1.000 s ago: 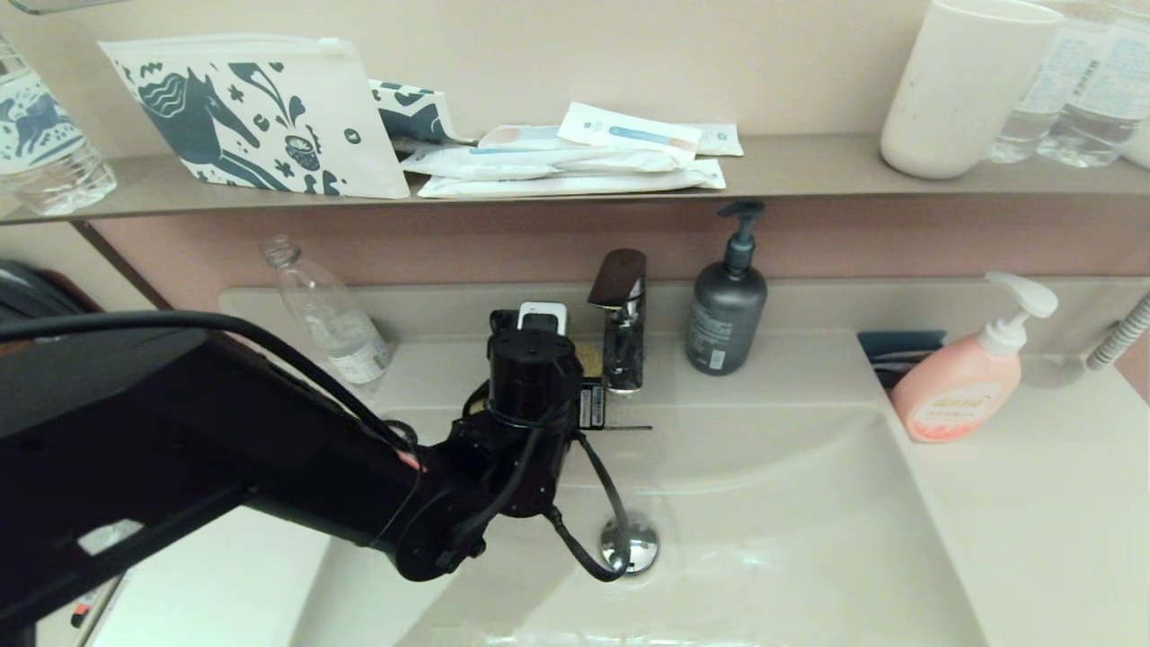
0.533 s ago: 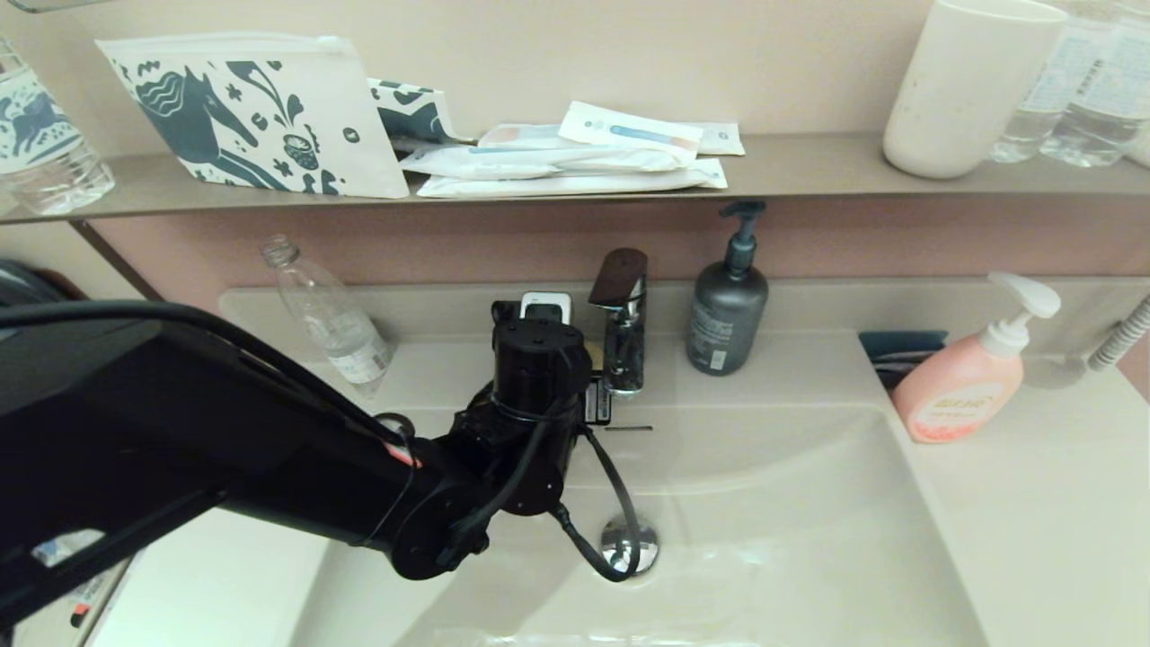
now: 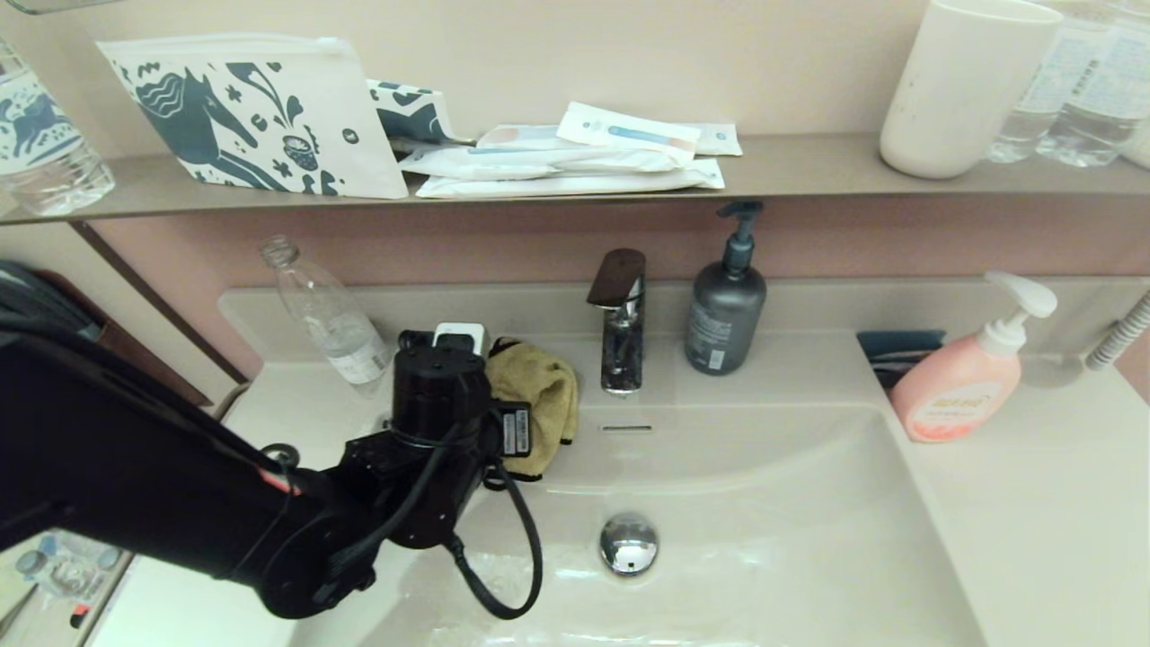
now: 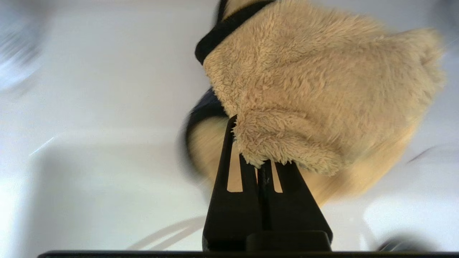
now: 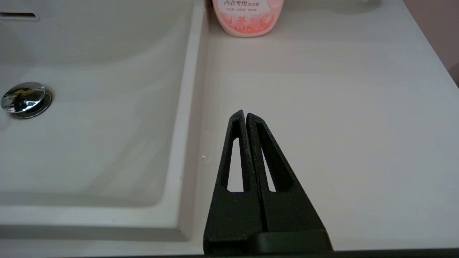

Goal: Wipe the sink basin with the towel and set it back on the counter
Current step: Wipe the sink

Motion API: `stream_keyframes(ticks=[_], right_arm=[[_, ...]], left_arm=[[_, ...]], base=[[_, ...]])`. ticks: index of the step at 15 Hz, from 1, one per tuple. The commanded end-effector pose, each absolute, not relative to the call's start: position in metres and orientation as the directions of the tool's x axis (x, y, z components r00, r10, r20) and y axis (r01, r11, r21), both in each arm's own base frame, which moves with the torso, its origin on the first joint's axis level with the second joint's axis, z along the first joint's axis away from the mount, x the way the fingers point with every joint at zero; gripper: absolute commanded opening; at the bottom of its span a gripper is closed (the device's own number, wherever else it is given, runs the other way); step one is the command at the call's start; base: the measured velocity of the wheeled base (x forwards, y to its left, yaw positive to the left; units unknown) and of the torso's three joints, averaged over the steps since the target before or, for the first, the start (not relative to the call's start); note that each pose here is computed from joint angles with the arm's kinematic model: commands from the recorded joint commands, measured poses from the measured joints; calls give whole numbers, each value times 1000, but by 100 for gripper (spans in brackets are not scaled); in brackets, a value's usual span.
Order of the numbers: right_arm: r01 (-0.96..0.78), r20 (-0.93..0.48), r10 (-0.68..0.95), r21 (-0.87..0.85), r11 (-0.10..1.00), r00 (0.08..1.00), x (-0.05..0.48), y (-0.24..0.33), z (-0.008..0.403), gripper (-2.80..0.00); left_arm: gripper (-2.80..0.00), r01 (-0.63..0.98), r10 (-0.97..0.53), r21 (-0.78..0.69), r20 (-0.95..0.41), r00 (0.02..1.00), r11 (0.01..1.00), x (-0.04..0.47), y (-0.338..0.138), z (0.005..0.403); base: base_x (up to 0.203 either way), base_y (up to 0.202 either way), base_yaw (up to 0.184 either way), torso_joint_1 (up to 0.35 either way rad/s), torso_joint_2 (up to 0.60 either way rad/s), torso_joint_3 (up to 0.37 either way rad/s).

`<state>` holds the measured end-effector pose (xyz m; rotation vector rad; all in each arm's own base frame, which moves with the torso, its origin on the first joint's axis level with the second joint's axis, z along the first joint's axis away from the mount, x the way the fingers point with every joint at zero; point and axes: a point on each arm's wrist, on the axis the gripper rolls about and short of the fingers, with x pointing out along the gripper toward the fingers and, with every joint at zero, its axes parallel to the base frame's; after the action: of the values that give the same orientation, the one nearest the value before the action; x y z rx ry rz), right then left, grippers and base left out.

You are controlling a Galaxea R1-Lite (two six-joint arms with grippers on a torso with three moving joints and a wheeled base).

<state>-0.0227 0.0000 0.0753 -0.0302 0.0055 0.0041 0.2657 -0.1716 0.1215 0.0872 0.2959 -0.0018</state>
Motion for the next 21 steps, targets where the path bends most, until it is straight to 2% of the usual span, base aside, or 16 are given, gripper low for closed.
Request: stream_keyframes(ticks=[1,6,12,18,21], right_arm=[[-5,-5,5,-31,1000,1000,-23,0,75,-280],[-5,-6,5,-31,1000,1000,-23,0,75,-280],[-5,-5,5,-31,1000,1000,-23,0,75,-280],[-5,-5,5,-31,1000,1000,-23,0,75,-280],[-5,-5,5,-31,1000,1000,-23,0,75,-280]], left_arm=[[-280,-15,38,81,-293,955,997,242,-145,129],[-280,-56,93,122,-319,943,991,190,-99,134],[-280,-73,141,181,-405,903,981,128,-55,171],[-280,-173,253,190,-577,777,966,100,-13,201],[-280,-168,268,219,-598,756,961,102,-11,210]], base=[[0,0,0,0,0,0],[0,0,0,0,0,0],[0,0,0,0,0,0],[0,0,0,0,0,0],[0,0,0,0,0,0]])
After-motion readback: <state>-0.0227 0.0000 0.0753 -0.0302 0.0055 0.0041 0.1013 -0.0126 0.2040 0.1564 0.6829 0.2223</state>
